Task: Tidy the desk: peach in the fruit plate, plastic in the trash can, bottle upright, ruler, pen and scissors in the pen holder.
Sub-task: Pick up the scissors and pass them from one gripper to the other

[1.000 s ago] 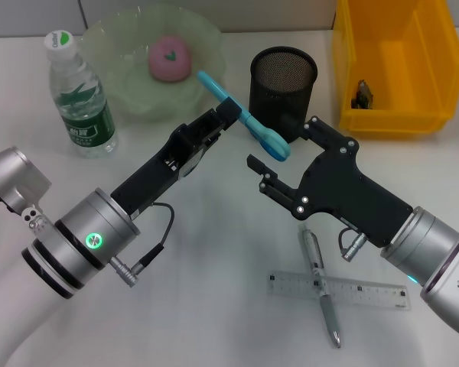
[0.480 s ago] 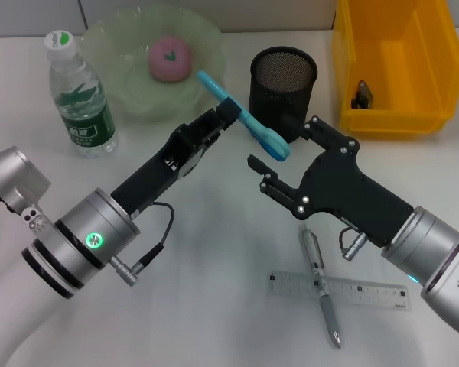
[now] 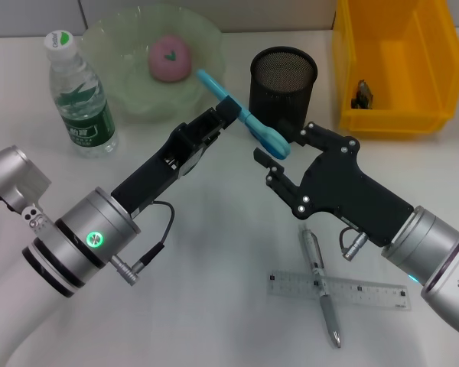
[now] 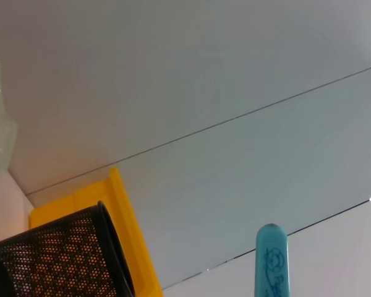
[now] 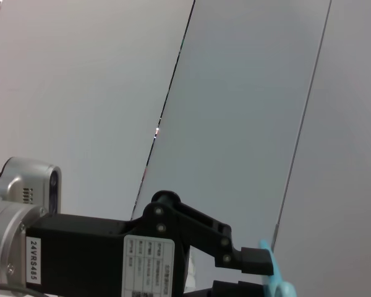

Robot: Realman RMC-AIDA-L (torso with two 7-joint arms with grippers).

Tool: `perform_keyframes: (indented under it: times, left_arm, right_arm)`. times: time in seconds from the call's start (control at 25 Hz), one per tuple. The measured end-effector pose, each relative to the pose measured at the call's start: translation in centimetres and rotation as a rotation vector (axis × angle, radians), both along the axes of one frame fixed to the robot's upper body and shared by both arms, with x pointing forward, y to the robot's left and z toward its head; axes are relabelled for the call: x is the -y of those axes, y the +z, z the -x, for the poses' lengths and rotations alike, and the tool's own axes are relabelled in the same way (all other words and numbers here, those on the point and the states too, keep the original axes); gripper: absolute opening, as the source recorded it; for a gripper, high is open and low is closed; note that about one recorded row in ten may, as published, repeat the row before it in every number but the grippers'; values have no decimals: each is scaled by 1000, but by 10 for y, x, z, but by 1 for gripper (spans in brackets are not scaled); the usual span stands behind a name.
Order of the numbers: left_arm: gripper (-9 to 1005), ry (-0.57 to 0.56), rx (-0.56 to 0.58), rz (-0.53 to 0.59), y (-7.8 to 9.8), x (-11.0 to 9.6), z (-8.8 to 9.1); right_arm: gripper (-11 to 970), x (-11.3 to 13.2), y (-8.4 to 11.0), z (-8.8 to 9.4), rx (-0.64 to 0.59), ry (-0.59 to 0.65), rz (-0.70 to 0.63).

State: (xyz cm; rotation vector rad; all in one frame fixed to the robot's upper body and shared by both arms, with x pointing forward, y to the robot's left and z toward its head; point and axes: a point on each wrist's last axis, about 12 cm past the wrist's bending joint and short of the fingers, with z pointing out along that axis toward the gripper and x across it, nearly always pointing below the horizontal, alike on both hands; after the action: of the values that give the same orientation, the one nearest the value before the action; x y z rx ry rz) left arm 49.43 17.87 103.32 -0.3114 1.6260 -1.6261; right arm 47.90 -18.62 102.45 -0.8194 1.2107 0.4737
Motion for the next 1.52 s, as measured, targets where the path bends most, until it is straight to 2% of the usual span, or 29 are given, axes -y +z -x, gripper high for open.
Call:
perform_keyframes:
  times: [0.4, 0.52, 1.52]
  left_arm:
    - [300, -16, 11, 5, 2, 4, 1]
    - [301, -16, 11, 5, 1, 4, 1]
    - [311, 4, 6, -3, -2, -1, 3]
  right_arm:
    - [236, 0, 0, -2, -4, -1, 4]
    - [97, 0, 0, -2, -6, -2, 5]
    - [93, 0, 0, -2, -5, -9, 0]
